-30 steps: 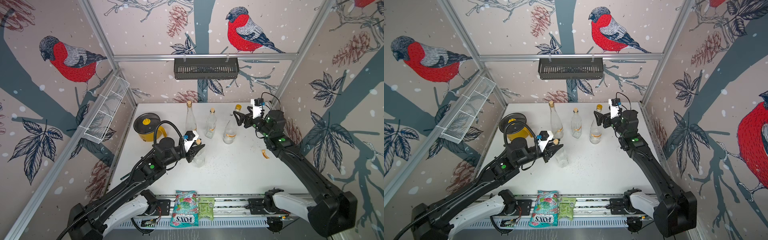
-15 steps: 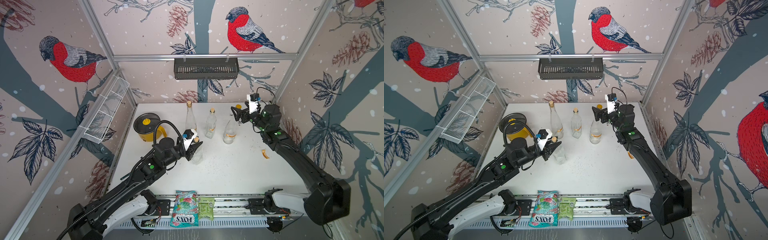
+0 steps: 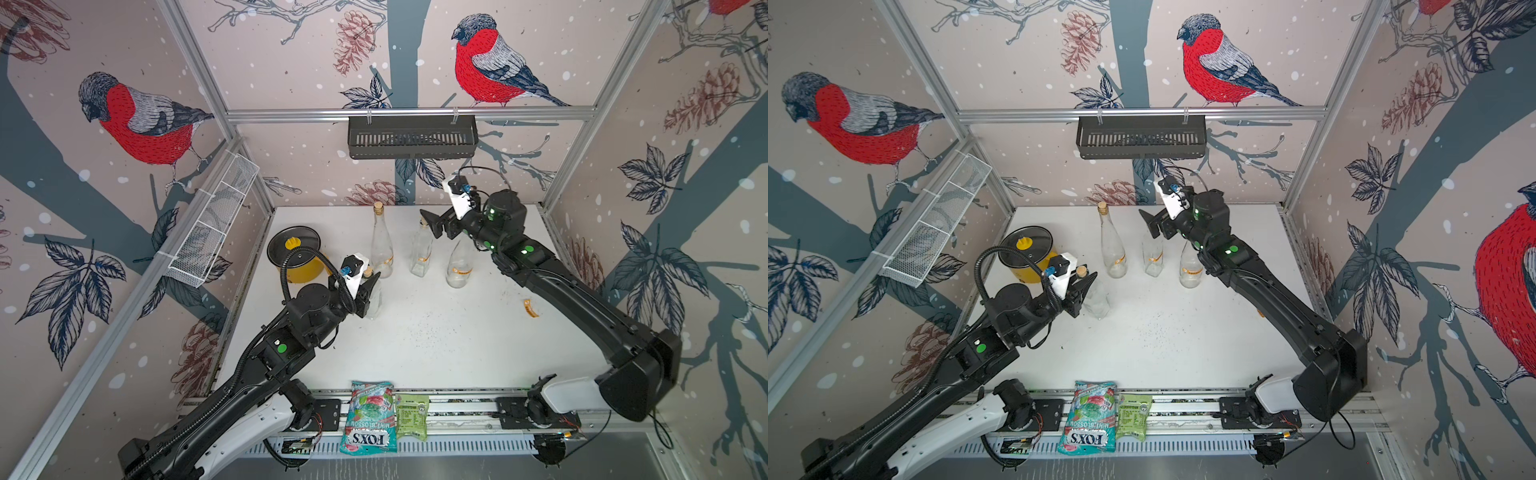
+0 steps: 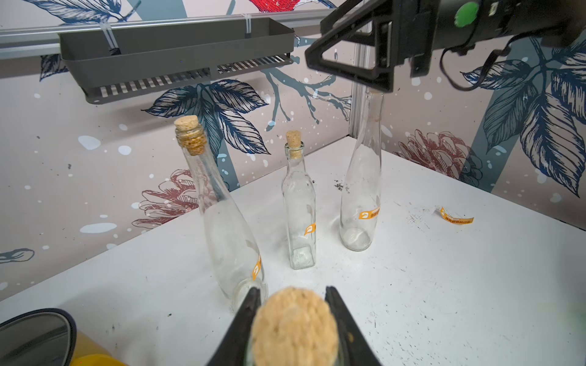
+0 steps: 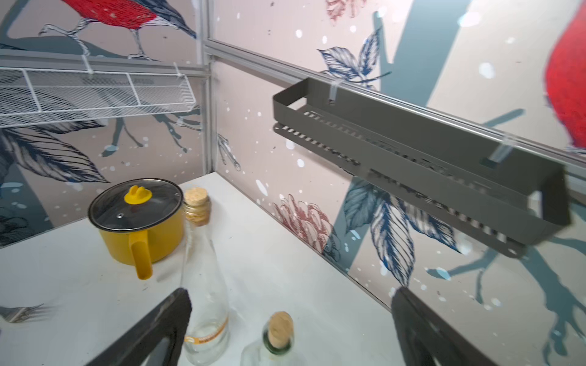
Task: Remove the label from the bottle
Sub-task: Pick up the bottle from the center of the board.
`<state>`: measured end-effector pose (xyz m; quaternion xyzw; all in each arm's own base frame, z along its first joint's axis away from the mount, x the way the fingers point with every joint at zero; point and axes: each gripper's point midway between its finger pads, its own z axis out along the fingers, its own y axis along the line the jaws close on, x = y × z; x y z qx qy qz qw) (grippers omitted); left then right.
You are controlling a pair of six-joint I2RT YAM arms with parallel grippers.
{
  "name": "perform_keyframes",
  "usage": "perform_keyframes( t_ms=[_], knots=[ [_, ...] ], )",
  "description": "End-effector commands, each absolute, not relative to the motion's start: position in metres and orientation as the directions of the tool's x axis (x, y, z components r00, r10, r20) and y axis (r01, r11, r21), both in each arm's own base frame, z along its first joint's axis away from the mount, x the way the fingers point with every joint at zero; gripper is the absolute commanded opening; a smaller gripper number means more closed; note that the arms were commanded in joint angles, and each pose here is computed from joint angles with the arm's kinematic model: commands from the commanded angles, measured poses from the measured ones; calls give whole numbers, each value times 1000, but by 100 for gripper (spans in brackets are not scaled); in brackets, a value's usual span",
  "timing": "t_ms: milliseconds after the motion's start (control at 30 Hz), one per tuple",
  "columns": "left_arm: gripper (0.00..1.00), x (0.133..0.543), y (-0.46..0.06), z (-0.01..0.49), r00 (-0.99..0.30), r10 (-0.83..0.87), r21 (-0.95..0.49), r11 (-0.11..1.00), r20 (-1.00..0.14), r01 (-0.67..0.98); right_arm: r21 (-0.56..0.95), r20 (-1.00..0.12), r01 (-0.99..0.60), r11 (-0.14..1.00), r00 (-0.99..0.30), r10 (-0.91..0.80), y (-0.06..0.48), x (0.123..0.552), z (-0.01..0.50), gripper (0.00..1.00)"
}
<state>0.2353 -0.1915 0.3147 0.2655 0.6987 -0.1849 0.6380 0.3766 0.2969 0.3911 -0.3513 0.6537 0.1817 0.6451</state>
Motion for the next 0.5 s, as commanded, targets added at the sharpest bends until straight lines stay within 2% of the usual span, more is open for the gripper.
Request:
perform_keyframes(
  t_ms=[0,233,467],
  knots=[
    [0,227,-187,329,-1,124,97,778,-992,621,-229,-968,-746,626,105,-228,332,374,387,100],
    [0,213,-178,336,24,109,100,770,-994,631,-193,-974,-782,593,80,-212,393,394,371,99],
    [0,210,-172,334,28,116,108,777,-993,621,-150,-981,-782,605,43,-188,416,413,355,98]
  ],
)
